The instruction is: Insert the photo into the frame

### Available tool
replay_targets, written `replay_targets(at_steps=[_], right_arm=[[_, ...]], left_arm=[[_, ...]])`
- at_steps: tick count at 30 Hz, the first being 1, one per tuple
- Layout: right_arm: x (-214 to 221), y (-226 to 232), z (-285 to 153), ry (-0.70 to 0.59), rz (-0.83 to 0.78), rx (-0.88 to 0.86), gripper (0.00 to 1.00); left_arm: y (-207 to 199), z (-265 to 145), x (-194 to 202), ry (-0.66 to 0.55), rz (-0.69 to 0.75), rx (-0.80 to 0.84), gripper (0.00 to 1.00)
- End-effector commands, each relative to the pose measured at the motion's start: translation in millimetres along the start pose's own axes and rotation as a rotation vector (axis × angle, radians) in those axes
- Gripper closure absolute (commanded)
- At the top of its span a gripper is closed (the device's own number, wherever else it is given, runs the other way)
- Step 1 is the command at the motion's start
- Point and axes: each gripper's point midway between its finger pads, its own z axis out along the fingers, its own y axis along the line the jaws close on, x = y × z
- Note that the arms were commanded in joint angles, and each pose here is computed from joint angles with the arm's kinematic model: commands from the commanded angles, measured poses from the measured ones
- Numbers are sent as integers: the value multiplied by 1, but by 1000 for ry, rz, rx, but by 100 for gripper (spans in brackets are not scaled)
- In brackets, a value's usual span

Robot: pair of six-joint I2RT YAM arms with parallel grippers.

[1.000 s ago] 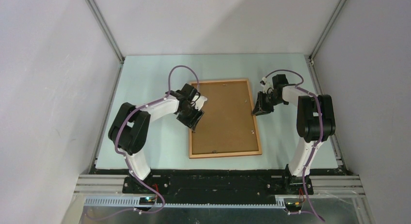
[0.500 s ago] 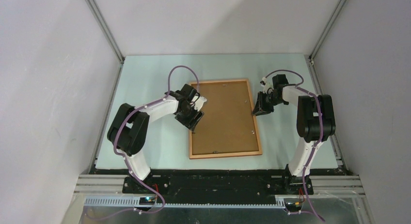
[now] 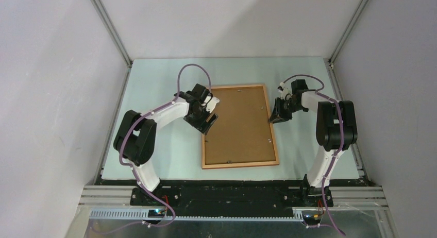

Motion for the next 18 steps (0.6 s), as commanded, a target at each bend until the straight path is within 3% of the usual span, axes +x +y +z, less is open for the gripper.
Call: replay_targets(at_steps=[1, 9, 18], right_arm=[[-5, 8, -13, -26, -8, -51, 84], [-9, 17, -23, -49, -21, -89, 68], [-18, 27, -38, -97, -62, -94, 50]], left_arm=[[20, -28, -41, -123, -55, -54, 18], [34, -16, -66, -136, -137, -55, 19], [45, 4, -75, -115, -184, -39, 29]])
